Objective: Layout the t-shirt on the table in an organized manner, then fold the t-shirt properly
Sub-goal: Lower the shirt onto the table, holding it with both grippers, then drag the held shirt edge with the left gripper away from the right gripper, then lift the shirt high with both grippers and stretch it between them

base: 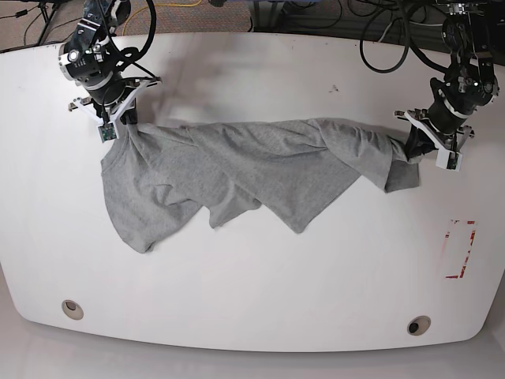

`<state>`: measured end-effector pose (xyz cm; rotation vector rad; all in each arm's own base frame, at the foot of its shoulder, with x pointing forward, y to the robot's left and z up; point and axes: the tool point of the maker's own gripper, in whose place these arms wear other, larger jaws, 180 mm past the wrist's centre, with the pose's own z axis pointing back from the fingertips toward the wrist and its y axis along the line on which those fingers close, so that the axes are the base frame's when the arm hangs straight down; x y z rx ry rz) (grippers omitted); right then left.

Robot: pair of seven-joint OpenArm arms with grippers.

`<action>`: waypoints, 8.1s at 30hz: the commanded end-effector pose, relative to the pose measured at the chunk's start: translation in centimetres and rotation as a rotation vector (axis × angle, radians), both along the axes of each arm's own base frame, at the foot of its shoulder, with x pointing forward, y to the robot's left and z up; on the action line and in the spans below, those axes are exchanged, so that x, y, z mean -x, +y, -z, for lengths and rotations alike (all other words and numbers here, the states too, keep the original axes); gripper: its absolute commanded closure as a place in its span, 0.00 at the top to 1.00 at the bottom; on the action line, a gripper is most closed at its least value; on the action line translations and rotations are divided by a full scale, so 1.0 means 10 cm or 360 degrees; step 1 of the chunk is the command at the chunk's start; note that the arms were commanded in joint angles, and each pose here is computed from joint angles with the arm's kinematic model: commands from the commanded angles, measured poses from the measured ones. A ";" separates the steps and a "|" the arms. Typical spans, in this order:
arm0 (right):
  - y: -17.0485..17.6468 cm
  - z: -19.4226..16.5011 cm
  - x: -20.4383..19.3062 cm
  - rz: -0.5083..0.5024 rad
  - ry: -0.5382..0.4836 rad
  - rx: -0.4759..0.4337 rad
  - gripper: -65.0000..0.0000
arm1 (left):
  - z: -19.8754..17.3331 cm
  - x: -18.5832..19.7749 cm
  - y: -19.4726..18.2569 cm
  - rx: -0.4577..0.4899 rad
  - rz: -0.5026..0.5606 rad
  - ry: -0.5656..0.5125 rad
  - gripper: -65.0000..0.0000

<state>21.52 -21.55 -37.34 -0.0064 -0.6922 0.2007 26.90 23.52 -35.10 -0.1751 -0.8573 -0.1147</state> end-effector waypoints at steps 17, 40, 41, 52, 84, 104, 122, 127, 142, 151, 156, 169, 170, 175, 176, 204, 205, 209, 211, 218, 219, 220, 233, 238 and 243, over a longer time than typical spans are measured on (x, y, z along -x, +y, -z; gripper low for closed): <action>0.00 -0.12 -0.10 -0.0009 -0.0084 0.0002 0.00 | 0.01 0.07 0.02 -0.0022 0.0023 0.0073 0.67; 0.13 -0.20 -0.27 0.0029 -0.0166 -0.0072 0.00 | -0.81 -0.32 -0.41 -0.0179 0.0494 -0.0253 0.69; 0.14 -0.19 -0.27 0.0030 -0.0166 -0.0074 0.00 | -0.83 -0.38 -0.39 -0.0189 0.0479 -0.0264 0.69; 0.13 -0.26 -0.37 0.0031 -0.0210 -0.0075 0.00 | -0.51 -1.33 -0.37 -0.0144 0.0324 -0.0094 0.69; 0.13 -0.35 -0.48 0.0023 -0.0260 -0.0070 0.00 | 0.48 -1.61 -1.89 0.0291 0.0611 0.0276 0.69; 0.12 -0.43 -0.59 0.0026 -0.0312 -0.0070 0.00 | 0.58 -1.54 -2.00 0.0268 0.0669 0.0295 0.00; 0.00 -0.72 -0.87 0.0014 -0.0446 -0.0008 0.00 | -0.34 -1.89 -1.51 0.0229 0.0528 -0.0039 0.01; -0.07 -0.89 -1.06 0.0005 -0.0523 0.0025 0.00 | -0.69 -1.94 -1.44 0.0174 0.0526 -0.0155 0.01; -0.26 -1.67 -1.89 -0.0131 -0.0745 0.0192 0.00 | -2.33 -2.00 -1.18 -0.0010 0.0459 -0.0872 0.01; -0.37 -2.29 -2.33 -0.0190 -0.0893 0.0299 0.00 | -3.09 -1.97 -0.95 -0.0167 0.0398 -0.1107 0.01; -0.49 -2.72 -2.53 -0.0198 -0.0981 0.0375 0.00 | -3.51 -1.97 -0.75 -0.0175 0.0303 -0.1224 0.01; -0.72 -3.85 -2.77 -0.0191 -0.1194 0.0579 0.00 | -4.37 -1.86 -0.43 -0.0270 0.0186 -0.1488 0.01; -0.76 -3.92 -2.77 -0.0181 -0.1209 0.0588 0.00 | -4.42 -1.85 -0.41 -0.0276 0.0179 -0.1505 0.01; -0.87 -4.13 -2.78 -0.0146 -0.1235 0.0606 0.00 | -4.52 -1.82 -0.32 -0.0310 0.0152 -0.1532 0.01; -0.90 -4.14 -2.79 -0.0137 -0.1234 0.0606 0.00 | -4.52 -1.81 -0.31 -0.0315 0.0149 -0.1531 0.01; -1.22 -4.18 -2.77 -0.0050 -0.1178 0.0613 0.00 | -4.38 -1.82 0.15 -0.0288 -0.0005 -0.1455 0.01; -1.22 -4.22 -2.77 -0.0047 -0.1193 0.0614 0.00 | -4.38 -1.82 0.14 -0.0282 -0.0003 -0.1456 0.01; -1.22 -4.38 -2.76 -0.0038 -0.1239 0.0611 0.00 | -4.49 -1.88 0.17 -0.0243 -0.0009 -0.1468 0.01; -1.22 -4.39 -2.76 -0.0037 -0.1244 0.0611 0.00 | -4.53 -1.91 0.20 -0.0219 -0.0017 -0.1463 0.01; -1.22 -4.49 -2.74 -0.0031 -0.1272 0.0618 0.00 | -4.57 -1.95 0.20 -0.0191 -0.0012 -0.1462 0.01; -1.22 -4.46 -2.74 -0.0034 -0.1266 0.0616 0.00 | -4.57 -1.95 0.20 -0.0191 -0.0012 -0.1462 0.01; -1.21 -4.42 -2.75 -0.0037 -0.1253 0.0616 0.00 | -4.56 -1.95 0.20 -0.0193 -0.0011 -0.1460 0.01; -1.06 -3.34 -2.45 -0.0118 -0.1054 0.0665 0.00 | -3.64 -1.87 0.09 -0.0345 0.0090 -0.1225 0.01; -0.91 -2.84 -2.22 -0.0135 -0.0980 0.0613 0.00 | -3.17 -1.75 0.03 -0.0389 0.0122 -0.1094 0.01; -0.75 -2.30 -1.90 -0.0164 -0.0859 0.0575 0.00 | -2.69 -1.53 -0.03 -0.0445 0.0167 -0.0952 0.01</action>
